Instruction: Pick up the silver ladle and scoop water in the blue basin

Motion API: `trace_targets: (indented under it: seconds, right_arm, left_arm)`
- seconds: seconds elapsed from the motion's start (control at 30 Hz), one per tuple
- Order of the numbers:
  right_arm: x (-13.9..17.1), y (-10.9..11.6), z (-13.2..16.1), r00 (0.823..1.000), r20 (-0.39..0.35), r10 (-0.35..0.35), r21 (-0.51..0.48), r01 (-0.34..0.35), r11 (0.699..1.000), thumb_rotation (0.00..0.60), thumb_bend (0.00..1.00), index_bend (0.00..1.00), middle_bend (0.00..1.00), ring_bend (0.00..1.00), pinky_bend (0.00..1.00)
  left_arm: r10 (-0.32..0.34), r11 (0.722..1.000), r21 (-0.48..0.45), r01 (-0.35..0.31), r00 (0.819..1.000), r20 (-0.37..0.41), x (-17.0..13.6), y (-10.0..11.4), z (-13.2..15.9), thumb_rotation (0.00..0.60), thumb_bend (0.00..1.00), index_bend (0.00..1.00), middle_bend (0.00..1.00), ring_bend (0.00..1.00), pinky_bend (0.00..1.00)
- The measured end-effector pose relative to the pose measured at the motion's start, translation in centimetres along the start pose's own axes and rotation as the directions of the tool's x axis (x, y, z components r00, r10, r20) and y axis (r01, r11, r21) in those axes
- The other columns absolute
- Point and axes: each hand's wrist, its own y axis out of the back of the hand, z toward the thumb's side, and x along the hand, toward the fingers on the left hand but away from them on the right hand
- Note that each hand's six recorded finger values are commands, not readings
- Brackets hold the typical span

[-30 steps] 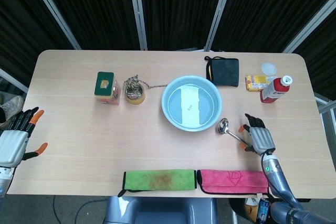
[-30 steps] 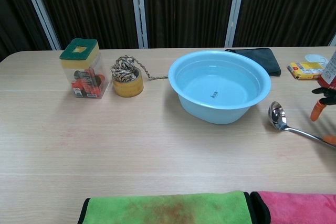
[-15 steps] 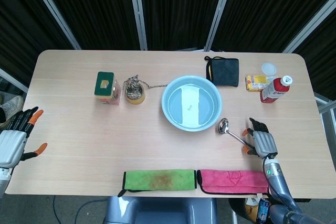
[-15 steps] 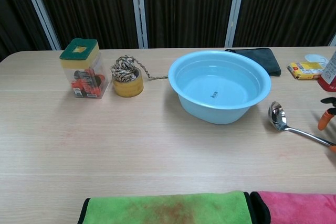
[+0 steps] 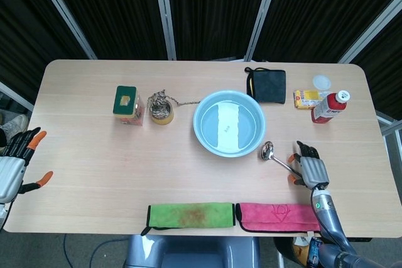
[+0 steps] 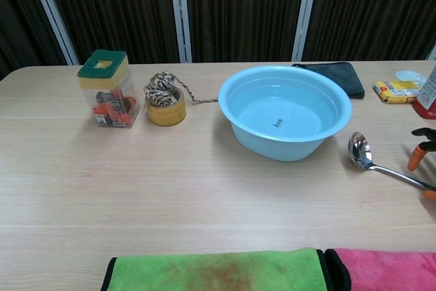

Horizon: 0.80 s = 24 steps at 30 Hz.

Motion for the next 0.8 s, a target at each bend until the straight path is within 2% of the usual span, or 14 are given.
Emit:
trace_targets:
  seconds: [0.37,0.8]
  right_arm:
    - [-0.6,-0.7,-0.7,0.998,0.022,0.057,0.046,-0.058,0.997,0.600,0.23,0.40,0.00,0.00,0.00]
    - [-0.8,-0.2,-1.7,0.993,0.059,0.104,0.126,-0.110,0.986,0.600,0.23,0.42,0.00,0.00,0.00]
  left_arm:
    - [0.022,0.999,0.037,-0.022,1.000,0.000,-0.1,0.0,0.3,0.600,0.25,0.00,0.00,0.00,0.00]
    - [0.045,0.998,0.047,-0.044,0.999,-0.020,-0.1,0.3,0.1,0.600,0.26,0.00,0.00,0.00,0.00]
